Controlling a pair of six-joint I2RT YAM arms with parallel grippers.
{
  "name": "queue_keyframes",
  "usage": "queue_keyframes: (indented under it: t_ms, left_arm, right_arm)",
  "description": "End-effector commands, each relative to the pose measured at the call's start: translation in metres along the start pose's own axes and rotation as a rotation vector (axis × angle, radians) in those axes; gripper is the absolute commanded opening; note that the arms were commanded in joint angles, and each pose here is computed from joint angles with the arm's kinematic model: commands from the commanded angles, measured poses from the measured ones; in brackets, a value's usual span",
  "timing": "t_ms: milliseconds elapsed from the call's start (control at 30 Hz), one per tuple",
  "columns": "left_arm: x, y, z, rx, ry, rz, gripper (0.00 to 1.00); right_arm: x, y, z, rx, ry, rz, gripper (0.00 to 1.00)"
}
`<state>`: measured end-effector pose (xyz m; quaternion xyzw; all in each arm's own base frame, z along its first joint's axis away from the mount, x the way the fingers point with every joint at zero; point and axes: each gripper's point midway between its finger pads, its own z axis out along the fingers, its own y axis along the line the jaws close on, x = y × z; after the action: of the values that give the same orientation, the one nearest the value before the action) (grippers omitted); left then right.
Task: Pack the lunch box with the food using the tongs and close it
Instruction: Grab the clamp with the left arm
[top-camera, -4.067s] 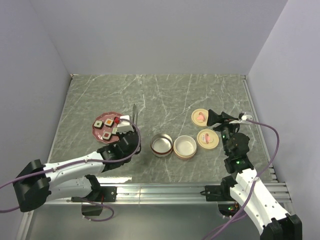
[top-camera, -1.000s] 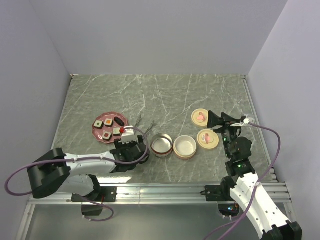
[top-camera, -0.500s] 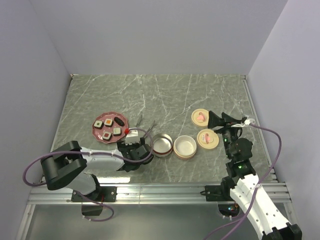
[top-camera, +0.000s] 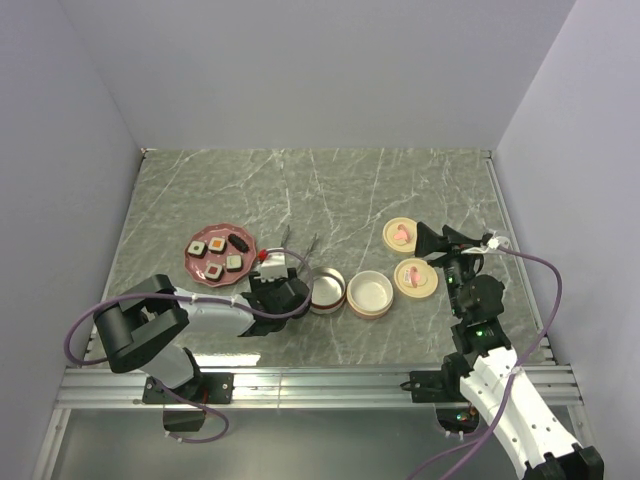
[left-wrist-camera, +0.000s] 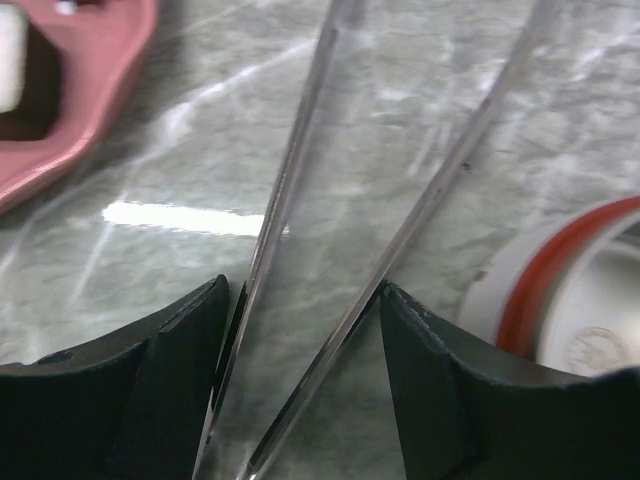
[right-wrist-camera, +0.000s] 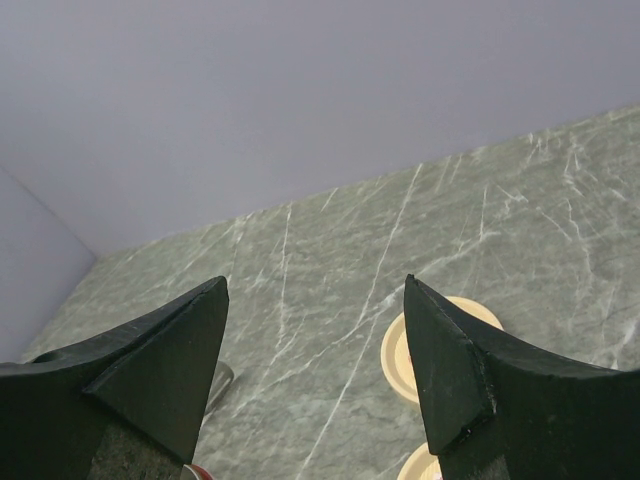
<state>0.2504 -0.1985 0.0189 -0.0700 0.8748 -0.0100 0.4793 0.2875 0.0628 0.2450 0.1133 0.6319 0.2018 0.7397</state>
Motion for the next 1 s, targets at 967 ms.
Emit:
queue_keyframes:
  t_ms: [967]
  left_arm:
    - [0.035, 0.017, 0.023, -0.035, 0.118, -0.031, 0.42]
  right_arm:
    - [-0.004, 0.003, 0.002, -0.007, -0.011, 0.007, 0.78]
